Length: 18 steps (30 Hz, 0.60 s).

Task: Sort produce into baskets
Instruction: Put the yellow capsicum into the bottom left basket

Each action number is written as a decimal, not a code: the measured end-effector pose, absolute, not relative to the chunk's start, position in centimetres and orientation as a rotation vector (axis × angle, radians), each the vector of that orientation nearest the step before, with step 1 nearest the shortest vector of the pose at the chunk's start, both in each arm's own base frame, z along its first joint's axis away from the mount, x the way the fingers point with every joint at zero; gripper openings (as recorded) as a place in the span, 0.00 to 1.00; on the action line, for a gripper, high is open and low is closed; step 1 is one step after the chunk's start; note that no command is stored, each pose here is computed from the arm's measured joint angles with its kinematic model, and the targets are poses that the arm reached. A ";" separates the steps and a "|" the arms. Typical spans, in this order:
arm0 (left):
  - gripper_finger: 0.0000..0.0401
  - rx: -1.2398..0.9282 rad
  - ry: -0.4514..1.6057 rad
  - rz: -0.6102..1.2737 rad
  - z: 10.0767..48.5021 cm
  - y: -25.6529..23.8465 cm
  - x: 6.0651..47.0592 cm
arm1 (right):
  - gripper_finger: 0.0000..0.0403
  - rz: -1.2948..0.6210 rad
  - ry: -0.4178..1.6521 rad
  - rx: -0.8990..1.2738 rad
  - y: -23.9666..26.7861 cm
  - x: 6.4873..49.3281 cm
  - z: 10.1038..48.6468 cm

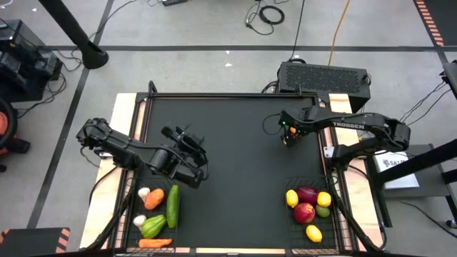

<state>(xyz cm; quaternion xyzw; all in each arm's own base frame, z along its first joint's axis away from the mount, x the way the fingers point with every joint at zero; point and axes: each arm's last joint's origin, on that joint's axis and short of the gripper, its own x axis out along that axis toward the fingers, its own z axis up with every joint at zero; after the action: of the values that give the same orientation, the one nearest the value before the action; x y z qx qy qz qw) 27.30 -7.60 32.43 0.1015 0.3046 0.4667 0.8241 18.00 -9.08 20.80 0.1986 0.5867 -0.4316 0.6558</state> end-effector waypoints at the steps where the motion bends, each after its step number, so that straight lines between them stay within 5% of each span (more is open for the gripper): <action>1: 0.78 0.216 0.647 0.993 32.4 -7.6 27.3 | 0.76 -0.975 1.331 0.446 -9.1 18.0 20.8; 18: 0.78 0.218 0.644 0.995 32.4 -7.6 27.3 | 0.52 -1.010 1.310 0.468 -10.1 17.7 20.9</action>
<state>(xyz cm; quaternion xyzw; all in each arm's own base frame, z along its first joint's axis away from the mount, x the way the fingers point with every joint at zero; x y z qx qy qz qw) 27.31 -7.58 32.44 0.1026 0.3028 0.4681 0.8238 17.67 -10.13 20.85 0.2063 0.5772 -0.4449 0.6530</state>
